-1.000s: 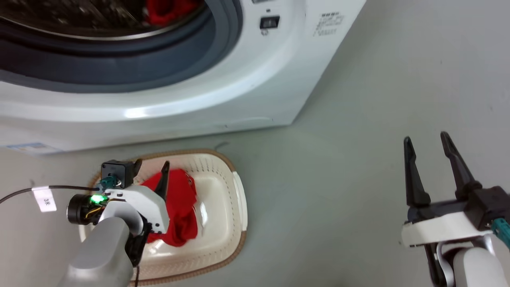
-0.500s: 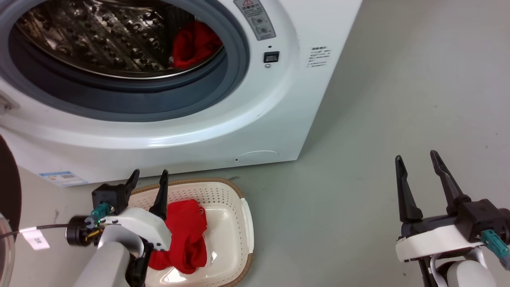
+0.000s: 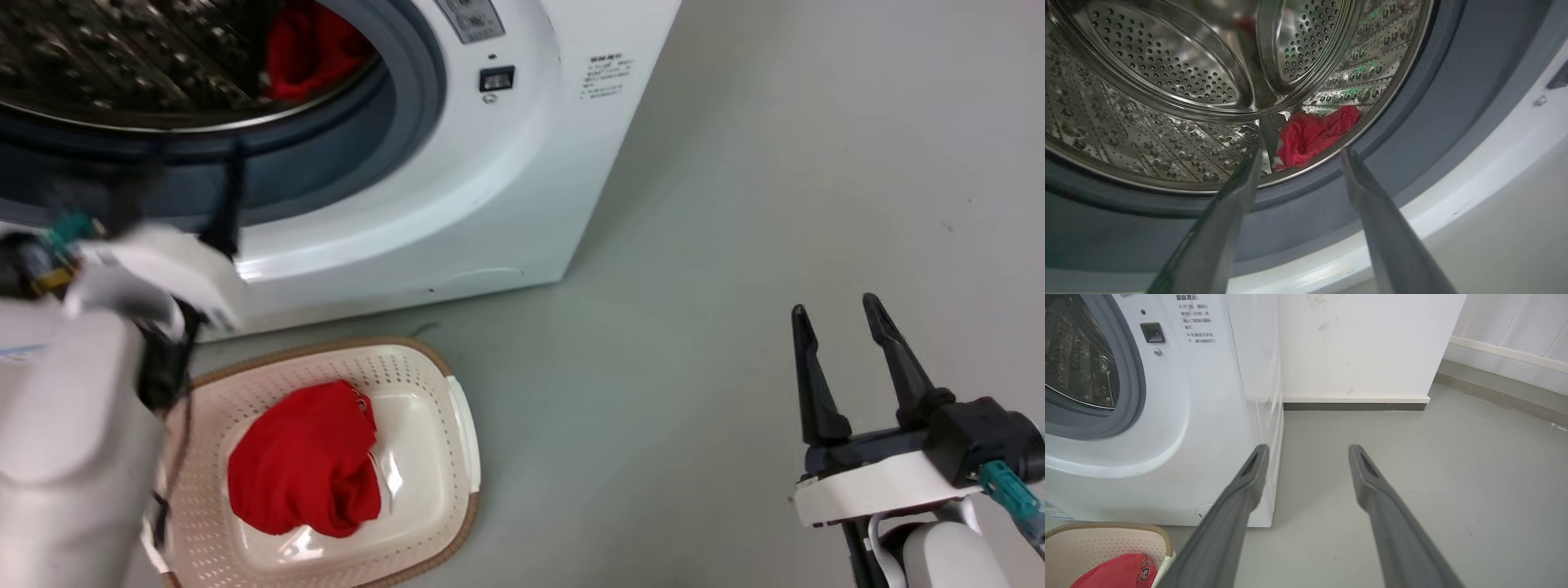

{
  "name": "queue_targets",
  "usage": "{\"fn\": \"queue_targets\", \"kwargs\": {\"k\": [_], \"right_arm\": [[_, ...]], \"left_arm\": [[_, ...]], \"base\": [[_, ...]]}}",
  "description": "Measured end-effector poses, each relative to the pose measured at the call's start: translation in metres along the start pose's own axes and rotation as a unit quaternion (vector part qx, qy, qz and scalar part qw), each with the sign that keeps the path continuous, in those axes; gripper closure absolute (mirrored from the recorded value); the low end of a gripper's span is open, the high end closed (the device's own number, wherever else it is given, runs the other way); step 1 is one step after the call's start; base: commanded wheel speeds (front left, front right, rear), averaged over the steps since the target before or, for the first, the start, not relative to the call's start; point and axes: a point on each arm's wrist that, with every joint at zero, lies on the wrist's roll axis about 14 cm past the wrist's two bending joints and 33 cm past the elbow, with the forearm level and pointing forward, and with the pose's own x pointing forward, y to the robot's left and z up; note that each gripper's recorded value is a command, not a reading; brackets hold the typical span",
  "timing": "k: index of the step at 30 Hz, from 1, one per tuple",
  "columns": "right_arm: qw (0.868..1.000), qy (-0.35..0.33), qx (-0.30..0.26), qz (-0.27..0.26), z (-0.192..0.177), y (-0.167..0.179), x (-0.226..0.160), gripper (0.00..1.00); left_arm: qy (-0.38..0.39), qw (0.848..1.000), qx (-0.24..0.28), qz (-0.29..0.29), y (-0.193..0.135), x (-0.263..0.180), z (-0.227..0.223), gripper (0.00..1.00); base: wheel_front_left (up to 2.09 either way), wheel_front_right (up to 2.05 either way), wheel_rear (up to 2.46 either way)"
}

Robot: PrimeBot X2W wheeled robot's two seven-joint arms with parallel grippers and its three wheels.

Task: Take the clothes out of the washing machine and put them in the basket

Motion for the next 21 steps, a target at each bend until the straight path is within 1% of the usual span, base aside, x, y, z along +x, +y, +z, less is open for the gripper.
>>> {"fn": "queue_targets", "kwargs": {"k": [3,6,12,18,21], "right_arm": [[1.0,0.01,0.005,0.001,-0.008,0.001,0.006,0.0],[1.0,0.015,0.009,0.002,-0.013,0.002,0.014,0.0],[0.999,0.038,0.016,-0.006,-0.029,-0.002,0.022,0.0],[0.998,0.063,0.016,-0.016,-0.044,-0.007,0.018,0.0],[0.997,0.073,0.016,-0.02,-0.049,-0.009,0.015,0.0]], "left_arm": [[0.013,1.0,0.017,-0.004,0.012,0.03,0.01,0.0],[0.05,0.998,0.025,-0.005,0.024,0.059,0.006,0.0],[0.131,0.991,0.014,0.007,0.047,0.112,-0.015,0.0],[0.184,0.983,-0.006,0.008,0.05,0.157,-0.033,0.0],[0.202,0.979,-0.012,0.004,0.046,0.169,-0.043,0.0]], "base": [[0.0,0.0,0.0],[0.0,0.0,0.0],[0.0,0.0,0.0],[0.0,0.0,0.0],[0.0,0.0,0.0]]}}
